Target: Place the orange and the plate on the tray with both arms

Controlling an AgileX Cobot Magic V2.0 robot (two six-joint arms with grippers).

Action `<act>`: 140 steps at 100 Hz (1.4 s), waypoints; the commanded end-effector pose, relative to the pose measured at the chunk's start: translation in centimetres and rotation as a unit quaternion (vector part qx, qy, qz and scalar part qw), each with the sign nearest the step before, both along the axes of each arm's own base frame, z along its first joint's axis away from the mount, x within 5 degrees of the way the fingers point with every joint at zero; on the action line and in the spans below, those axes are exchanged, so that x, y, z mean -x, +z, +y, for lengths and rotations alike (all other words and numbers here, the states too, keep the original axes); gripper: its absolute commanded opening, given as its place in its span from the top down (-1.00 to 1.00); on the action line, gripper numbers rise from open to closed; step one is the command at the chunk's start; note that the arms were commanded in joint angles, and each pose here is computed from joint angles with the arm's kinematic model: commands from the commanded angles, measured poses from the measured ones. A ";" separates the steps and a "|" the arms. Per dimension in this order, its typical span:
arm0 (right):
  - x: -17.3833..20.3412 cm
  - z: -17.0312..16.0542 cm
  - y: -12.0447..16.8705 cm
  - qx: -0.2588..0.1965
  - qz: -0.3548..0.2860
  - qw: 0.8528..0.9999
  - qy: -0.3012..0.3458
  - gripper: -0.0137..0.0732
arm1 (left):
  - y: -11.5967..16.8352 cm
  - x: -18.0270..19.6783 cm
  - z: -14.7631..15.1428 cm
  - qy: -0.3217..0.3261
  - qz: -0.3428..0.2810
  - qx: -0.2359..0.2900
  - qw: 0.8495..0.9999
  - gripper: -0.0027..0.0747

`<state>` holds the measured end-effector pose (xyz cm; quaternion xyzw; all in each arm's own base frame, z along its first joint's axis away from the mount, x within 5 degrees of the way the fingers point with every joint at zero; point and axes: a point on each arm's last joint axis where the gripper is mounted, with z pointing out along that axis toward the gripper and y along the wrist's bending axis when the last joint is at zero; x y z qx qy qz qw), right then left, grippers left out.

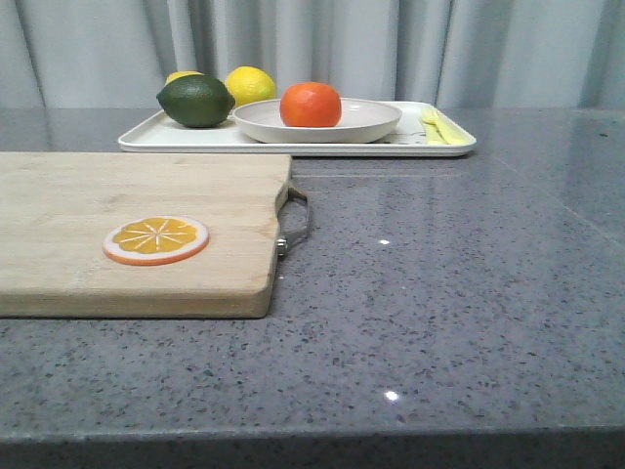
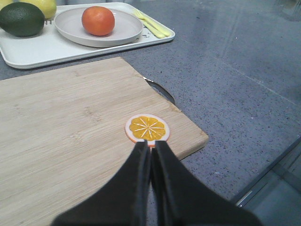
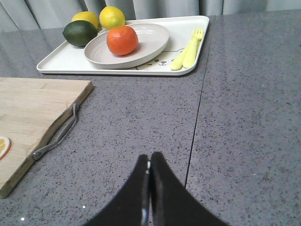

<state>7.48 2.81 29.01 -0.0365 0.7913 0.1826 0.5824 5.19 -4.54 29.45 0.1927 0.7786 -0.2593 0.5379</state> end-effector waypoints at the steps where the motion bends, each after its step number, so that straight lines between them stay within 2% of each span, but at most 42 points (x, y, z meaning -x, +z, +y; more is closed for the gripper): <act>1: -0.2 -0.1 1.5 -0.007 -0.049 0.999 -0.007 0.84 | 1.5 -0.2 0.0 0.007 -0.038 0.031 0.999 0.98; 27: -0.2 -0.1 1.5 -0.007 -0.049 0.999 -0.007 0.84 | 0.0 -0.1 0.3 0.016 -0.041 0.013 0.999 0.98; 43: -0.2 -0.1 1.5 -0.007 -0.049 0.999 -0.007 0.84 | -1.8 -0.6 0.9 0.071 -0.053 0.023 0.996 0.98; 53: -0.2 -0.1 1.5 -0.007 -0.049 0.999 -0.007 0.84 | -2.7 -0.9 1.6 0.121 -0.089 0.037 0.988 0.98; 63: -0.2 -0.1 1.5 -0.007 -0.049 0.999 -0.007 0.84 | -3.4 -0.7 2.3 0.164 -0.137 0.029 0.976 0.98; 96: -0.2 -0.1 1.5 -0.007 -0.049 0.999 -0.007 0.84 | -7.2 0.2 3.8 0.266 -0.178 0.007 0.947 0.98; 116: -0.2 -0.1 1.5 -0.007 -0.049 0.999 -0.007 0.84 | -9.4 -0.3 4.3 0.310 -0.156 0.037 0.937 0.98; 140: -0.2 -0.1 1.5 -0.007 -0.049 0.999 -0.007 0.84 | -9.6 -0.3 4.3 0.311 -0.148 0.021 0.938 0.98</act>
